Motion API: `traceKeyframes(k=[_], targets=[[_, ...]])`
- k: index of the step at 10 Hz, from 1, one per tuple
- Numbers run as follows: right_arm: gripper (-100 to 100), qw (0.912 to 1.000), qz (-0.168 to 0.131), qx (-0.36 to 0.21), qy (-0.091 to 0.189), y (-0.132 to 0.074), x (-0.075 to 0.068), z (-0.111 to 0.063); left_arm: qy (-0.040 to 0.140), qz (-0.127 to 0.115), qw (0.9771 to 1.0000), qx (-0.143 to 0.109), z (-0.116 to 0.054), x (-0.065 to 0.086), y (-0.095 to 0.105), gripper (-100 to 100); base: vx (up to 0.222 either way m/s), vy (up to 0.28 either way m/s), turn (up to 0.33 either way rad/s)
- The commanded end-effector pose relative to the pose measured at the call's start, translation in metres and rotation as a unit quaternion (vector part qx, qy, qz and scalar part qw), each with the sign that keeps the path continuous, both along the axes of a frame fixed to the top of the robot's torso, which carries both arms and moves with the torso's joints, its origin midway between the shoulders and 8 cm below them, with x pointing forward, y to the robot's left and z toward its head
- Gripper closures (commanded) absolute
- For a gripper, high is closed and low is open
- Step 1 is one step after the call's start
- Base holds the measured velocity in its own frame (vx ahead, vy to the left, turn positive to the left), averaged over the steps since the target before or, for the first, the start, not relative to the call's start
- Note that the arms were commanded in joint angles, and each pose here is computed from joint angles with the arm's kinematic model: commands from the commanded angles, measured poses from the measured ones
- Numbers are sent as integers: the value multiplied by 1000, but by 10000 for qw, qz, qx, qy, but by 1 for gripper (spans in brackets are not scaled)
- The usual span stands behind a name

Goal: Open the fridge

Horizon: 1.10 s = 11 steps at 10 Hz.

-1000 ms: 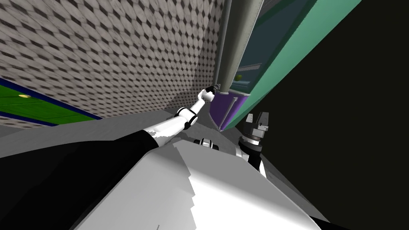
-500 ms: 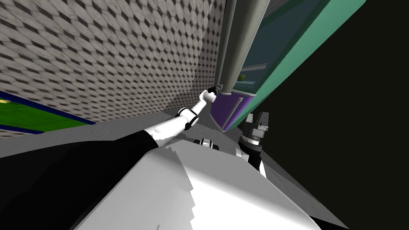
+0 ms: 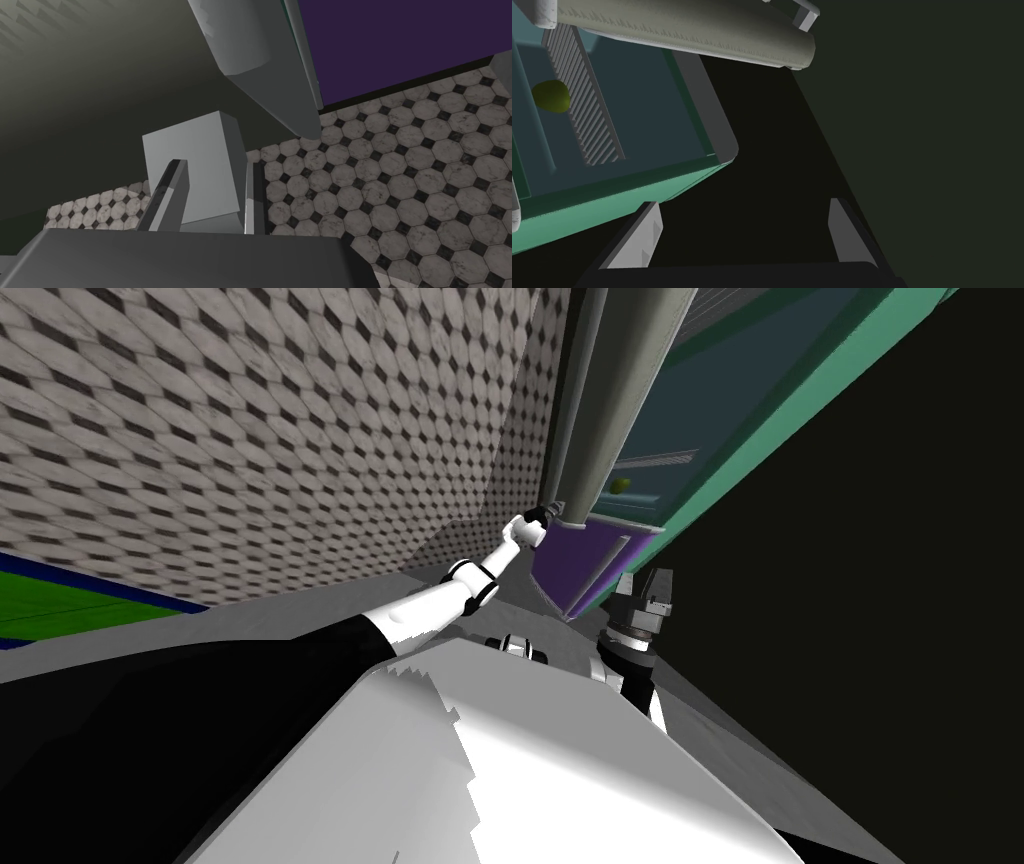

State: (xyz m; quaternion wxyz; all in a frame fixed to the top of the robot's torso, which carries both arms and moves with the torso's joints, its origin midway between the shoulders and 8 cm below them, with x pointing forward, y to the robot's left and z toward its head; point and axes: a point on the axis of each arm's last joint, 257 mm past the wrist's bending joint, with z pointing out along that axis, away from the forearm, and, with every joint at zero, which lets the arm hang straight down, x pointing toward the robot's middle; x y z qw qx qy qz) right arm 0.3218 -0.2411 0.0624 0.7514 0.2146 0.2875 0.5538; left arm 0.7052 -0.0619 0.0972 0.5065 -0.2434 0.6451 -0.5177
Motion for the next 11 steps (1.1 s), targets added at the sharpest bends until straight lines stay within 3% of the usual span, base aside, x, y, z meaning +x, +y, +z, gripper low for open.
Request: traceKeyframes(k=[1, 6, 11], targets=[[0, 10000, 0, -1, -1, 0, 0, 0, -82, -83, 9999, -21, 11, -3, -8, 100, 53, 305, -71], [0, 10000, 0, 0, 0, 0, 0, 0, -80, -412, 9991, -29, 11, -20, -43, 100, 47, 307, -85], [0, 10000, 0, 0, -1, 0, 0, 0, -77, -632, 9980, -33, 11, -33, -66, 100, 57, 296, -79]])
